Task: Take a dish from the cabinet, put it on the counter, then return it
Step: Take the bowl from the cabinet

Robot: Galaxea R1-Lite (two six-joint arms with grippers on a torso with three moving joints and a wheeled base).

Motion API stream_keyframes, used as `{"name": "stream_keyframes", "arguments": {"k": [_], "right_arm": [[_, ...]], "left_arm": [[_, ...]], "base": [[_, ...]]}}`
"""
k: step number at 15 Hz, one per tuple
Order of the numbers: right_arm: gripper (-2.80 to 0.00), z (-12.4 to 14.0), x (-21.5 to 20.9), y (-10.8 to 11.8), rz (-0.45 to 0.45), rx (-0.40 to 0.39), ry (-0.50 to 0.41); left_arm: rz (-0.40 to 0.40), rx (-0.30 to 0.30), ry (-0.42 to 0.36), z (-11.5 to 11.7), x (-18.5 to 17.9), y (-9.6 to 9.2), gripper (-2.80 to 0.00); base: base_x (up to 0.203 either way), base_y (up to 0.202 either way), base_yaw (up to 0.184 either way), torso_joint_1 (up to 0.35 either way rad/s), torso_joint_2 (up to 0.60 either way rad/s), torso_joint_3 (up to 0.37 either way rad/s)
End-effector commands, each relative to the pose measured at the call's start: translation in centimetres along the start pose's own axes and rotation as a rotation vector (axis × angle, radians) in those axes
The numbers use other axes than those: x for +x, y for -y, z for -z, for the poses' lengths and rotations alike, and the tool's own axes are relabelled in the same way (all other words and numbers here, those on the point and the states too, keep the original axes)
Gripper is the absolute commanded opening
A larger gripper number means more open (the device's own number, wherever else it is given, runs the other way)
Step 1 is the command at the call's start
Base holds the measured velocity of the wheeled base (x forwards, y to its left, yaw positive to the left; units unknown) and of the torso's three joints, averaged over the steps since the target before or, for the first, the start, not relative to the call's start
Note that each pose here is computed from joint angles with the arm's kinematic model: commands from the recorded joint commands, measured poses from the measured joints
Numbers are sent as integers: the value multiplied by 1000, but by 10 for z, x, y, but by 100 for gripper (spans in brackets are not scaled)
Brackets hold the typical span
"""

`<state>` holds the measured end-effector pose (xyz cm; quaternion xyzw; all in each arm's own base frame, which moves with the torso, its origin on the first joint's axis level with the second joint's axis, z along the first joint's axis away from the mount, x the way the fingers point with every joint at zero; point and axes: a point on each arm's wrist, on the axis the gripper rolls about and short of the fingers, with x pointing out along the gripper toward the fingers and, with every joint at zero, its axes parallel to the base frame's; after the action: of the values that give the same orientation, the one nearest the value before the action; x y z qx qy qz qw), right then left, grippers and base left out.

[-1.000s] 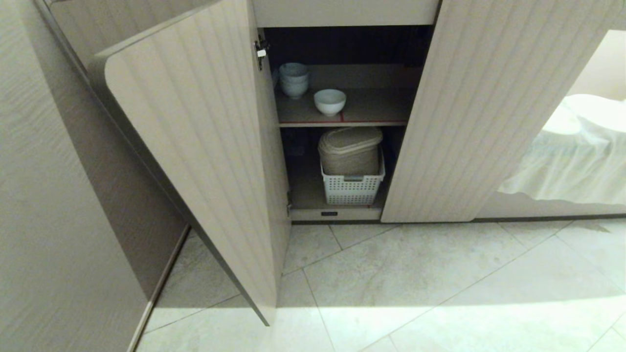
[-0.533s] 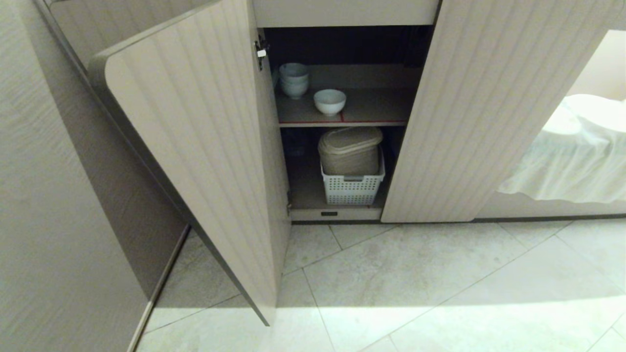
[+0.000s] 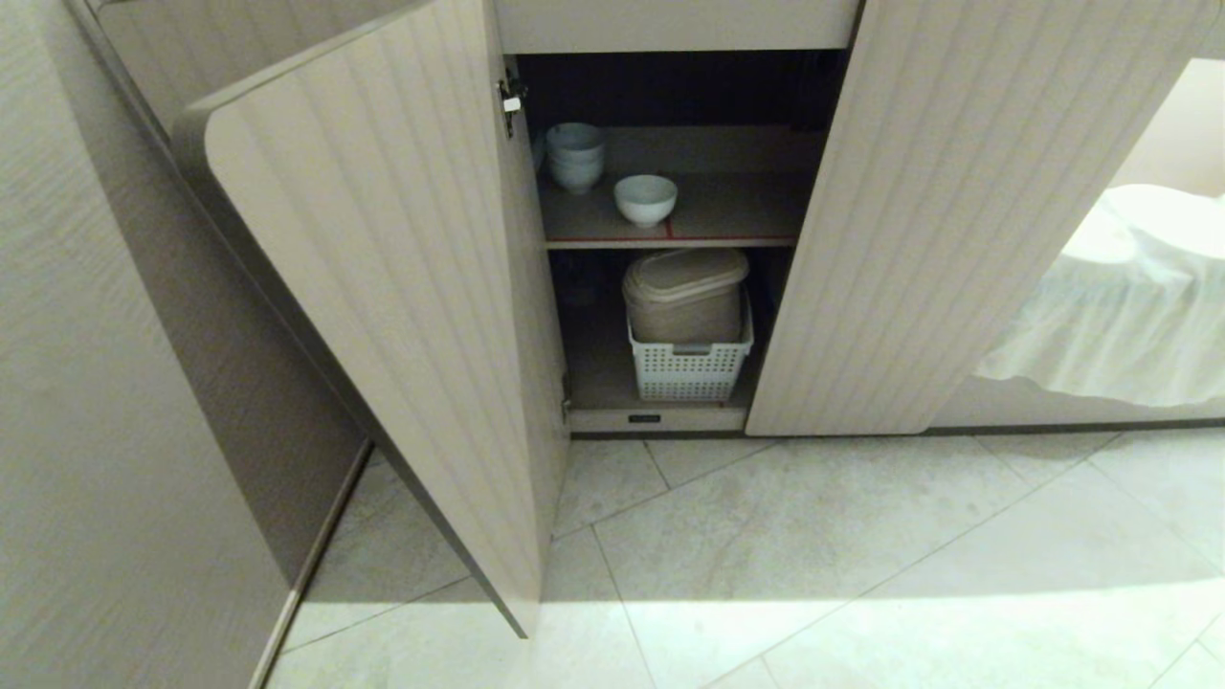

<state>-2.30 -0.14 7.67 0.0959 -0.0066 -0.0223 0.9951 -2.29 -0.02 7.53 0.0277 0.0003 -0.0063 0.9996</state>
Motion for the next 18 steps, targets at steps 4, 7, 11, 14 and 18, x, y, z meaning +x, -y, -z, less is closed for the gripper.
{"name": "stream_keyframes", "arguments": {"k": [4,7,11,14,18], "right_arm": [[-280,0,0,0,-1,1,0],[-280,0,0,0,-1,1,0],[-280,0,0,0,0,2,2],[-280,0,0,0,-1,1,1],[-280,0,0,0,0,0,0]], "left_arm": [[0,0,-1,0,0,0,-280],[1,0,0,0,0,0,-280],[0,0,-1,0,0,0,-280],[0,0,1,0,0,0,-280],[0,0,-1,0,0,0,-280]], "base": [[0,0,0,0,0,0],[0,0,0,0,0,0],[0,0,0,0,0,0],[0,0,0,0,0,0],[0,0,0,0,0,0]]}}
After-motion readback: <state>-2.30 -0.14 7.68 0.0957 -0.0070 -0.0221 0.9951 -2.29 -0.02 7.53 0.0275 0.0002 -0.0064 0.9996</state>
